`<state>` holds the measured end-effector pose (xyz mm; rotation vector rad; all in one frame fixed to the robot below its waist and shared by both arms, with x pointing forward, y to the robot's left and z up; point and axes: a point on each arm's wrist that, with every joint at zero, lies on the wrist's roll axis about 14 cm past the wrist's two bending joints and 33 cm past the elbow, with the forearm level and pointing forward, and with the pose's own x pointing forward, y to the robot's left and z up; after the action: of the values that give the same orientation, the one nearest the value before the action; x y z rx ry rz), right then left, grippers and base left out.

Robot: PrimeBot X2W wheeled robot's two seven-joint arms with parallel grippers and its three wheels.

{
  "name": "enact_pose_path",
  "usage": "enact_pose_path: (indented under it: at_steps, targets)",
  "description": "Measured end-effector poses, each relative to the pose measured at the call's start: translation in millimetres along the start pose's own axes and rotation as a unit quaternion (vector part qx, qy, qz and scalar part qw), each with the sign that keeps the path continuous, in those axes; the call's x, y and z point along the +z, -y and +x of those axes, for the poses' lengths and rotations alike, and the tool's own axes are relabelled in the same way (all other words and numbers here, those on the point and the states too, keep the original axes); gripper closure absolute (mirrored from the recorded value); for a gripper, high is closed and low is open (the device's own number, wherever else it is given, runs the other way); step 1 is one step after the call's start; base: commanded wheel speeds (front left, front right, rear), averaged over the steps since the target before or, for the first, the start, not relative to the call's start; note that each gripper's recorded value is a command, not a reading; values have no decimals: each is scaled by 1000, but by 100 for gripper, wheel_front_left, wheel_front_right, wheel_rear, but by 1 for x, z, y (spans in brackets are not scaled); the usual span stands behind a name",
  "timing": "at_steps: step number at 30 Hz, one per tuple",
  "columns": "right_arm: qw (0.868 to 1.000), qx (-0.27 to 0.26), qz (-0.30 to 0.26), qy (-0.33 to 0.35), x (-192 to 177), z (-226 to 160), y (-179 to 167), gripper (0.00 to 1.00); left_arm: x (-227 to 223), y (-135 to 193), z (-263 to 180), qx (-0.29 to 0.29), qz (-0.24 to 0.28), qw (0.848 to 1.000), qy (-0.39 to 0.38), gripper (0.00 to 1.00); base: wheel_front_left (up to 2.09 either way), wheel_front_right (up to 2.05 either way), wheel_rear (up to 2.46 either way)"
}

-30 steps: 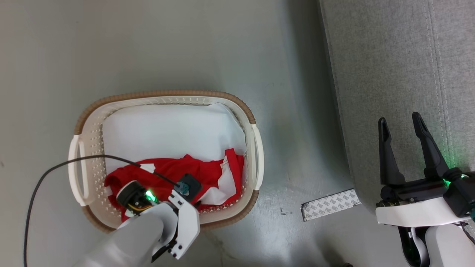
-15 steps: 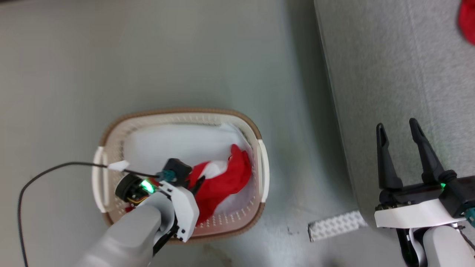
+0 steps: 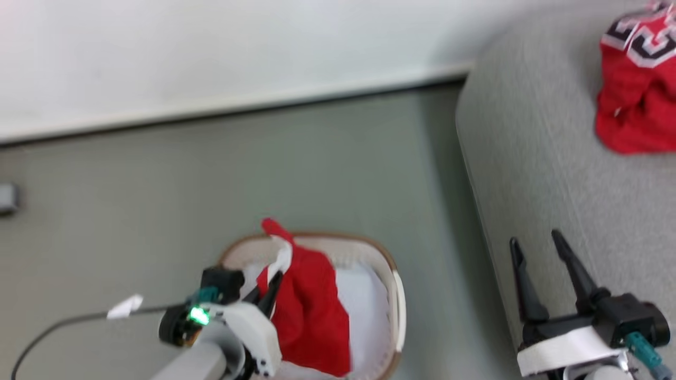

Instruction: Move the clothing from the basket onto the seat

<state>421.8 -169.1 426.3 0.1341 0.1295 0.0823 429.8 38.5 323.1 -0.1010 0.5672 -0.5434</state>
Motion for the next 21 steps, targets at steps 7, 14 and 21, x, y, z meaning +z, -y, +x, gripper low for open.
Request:
enact_pose_path:
  at_steps: [7, 14, 21]
  targets:
    - [999, 38, 2, 32, 26, -23, -30, 0, 43, 3, -66, 45, -10, 994, 100, 100, 0, 0, 0]
    - [995, 82, 1, 62, 46, -47, -63, 0, 70, 7, -131, 82, -12, 979, 185, 100, 0, 0, 0]
    - [984, 155, -12, 82, 59, -58, -111, 0, 107, 19, -176, 80, -1, 962, 262, 100, 0, 0, 0]
